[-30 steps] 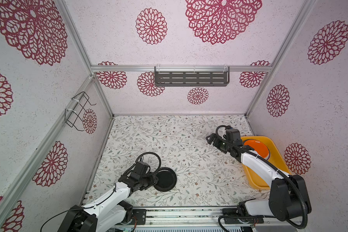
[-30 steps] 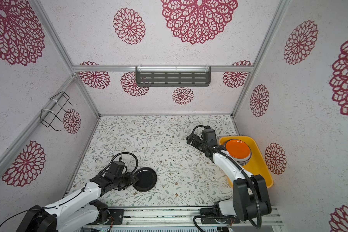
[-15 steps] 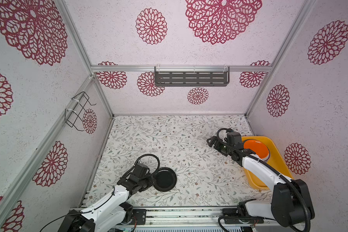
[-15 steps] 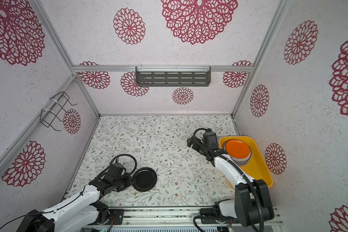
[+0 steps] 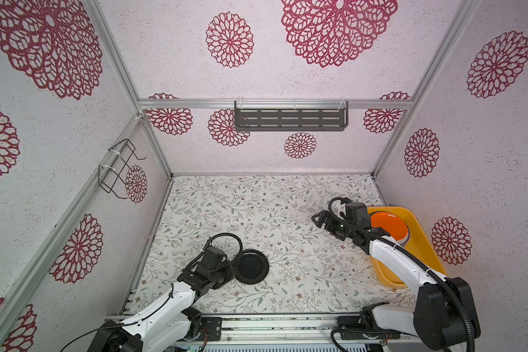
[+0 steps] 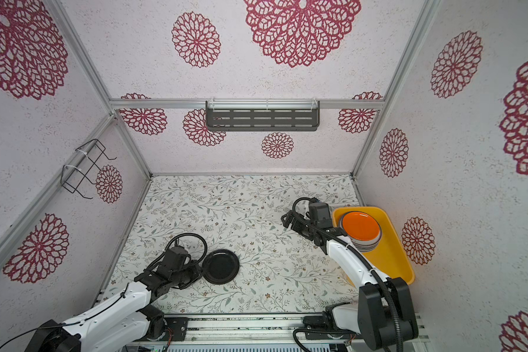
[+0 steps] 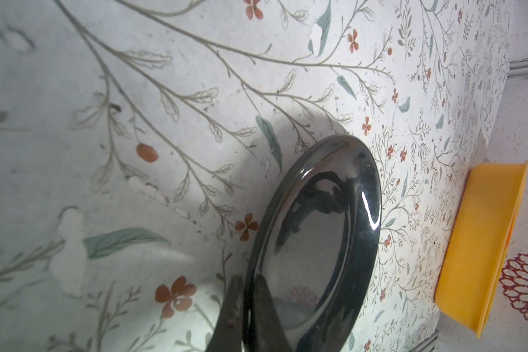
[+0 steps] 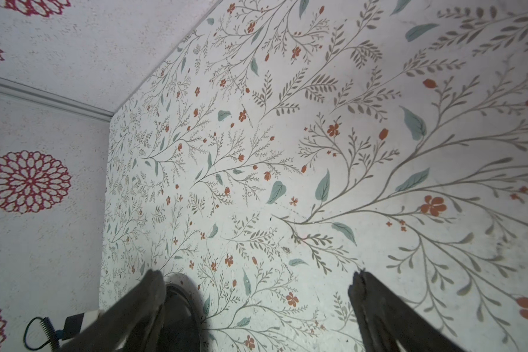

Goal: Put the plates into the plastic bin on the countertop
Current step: 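Lift the black plate with the left gripper while the right gripper reaches to its rim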

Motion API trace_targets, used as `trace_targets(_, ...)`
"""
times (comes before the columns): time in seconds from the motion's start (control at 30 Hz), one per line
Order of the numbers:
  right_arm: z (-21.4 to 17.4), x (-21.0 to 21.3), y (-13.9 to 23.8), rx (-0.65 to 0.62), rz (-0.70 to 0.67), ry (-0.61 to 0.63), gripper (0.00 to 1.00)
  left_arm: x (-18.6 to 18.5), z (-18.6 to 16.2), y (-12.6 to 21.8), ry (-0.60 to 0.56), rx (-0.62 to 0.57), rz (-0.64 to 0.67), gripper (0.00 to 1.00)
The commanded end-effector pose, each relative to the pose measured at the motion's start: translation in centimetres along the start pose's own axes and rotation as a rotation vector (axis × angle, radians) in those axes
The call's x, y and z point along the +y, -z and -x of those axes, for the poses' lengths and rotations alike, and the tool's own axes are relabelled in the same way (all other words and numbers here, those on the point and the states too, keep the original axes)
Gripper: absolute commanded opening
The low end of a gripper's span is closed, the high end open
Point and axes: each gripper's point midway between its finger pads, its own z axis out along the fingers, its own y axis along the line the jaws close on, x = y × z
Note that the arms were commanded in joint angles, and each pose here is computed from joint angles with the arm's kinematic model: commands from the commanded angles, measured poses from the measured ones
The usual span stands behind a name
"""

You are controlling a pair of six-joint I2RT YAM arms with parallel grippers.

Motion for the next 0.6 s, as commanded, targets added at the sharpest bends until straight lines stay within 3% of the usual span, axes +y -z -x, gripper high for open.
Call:
trace_targets(0.0,0.9,1.4,0.3,-0.026,0.045,0.019,0.99,-2.2,1.5,0.8,-0.005,-0.046,-0.044,0.03)
trace_targets(0.13,2.6,2.2,0.3,-0.124,0.101,-0.038,0.99,-4.5,3.5,1.4,-0.013,-0.104,-0.076,0.02)
trace_targets(0.3,0.9,4.0,-0.4,-0.011,0.19,0.037,0.98,-8.9,5.8,0.9,-0.054,-0.109,-0.139,0.01)
trace_targets(0.57,0.4,4.9,-0.5,0.018,0.222,0.119,0.96,-16.4,7.5,-2.4,-0.175,0.005,-0.207,0.0)
